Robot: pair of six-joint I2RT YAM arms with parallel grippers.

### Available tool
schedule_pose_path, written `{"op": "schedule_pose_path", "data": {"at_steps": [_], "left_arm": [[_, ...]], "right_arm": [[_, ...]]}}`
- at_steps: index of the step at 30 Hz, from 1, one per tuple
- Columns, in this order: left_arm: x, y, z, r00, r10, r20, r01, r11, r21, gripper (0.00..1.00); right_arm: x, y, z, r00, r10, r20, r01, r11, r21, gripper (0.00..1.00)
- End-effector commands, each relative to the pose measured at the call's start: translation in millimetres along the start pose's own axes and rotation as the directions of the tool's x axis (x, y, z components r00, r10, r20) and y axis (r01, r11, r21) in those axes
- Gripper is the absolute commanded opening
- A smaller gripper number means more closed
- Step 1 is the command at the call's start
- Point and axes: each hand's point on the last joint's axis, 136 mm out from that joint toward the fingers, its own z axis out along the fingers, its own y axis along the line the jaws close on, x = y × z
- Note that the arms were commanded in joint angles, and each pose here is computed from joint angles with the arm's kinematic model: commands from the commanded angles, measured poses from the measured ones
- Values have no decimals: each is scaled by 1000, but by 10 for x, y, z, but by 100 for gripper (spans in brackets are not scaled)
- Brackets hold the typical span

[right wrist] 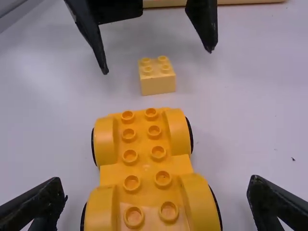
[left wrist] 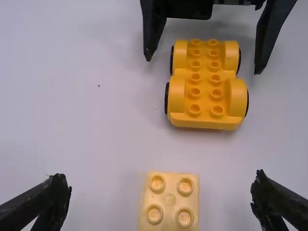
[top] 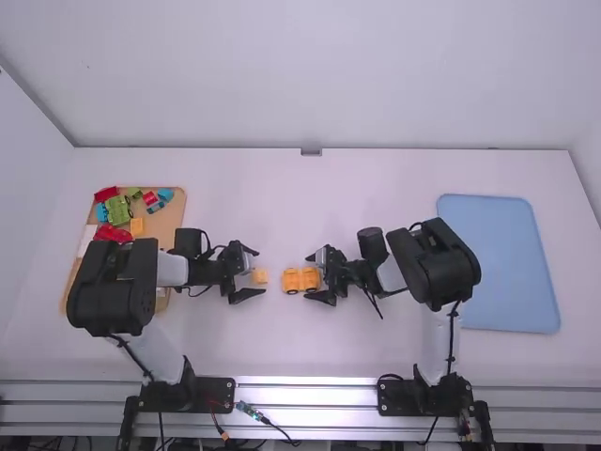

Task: Assemble lego blocks to make yellow taxi

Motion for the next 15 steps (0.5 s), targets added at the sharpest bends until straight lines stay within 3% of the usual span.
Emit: {"op": "schedule_pose_path", "data": {"at_steps": [1,4,7,13,15], "left_arm": [[62,-42,68,1000,-9,-12,9,1000,20,100],[83,-62,86,1000,-11,-16,12,1000,27,95],[153,-37,65,999,-22,-49,22,1000,12,77],[212,-64,93,997,-29,-71,30,999,19,59],[202,-72,105,998,-26,-61,28,999,23,58]], "right_arm": [[46,40,4,1000,25,-2,-25,1000,-10,99],[48,40,4,1000,26,-3,-26,1000,-10,100],[50,44,4,1000,29,-4,-29,1000,-11,99],[50,44,4,1000,29,-4,-29,1000,-12,99],[50,45,4,1000,29,-4,-29,1000,-12,99]]}}
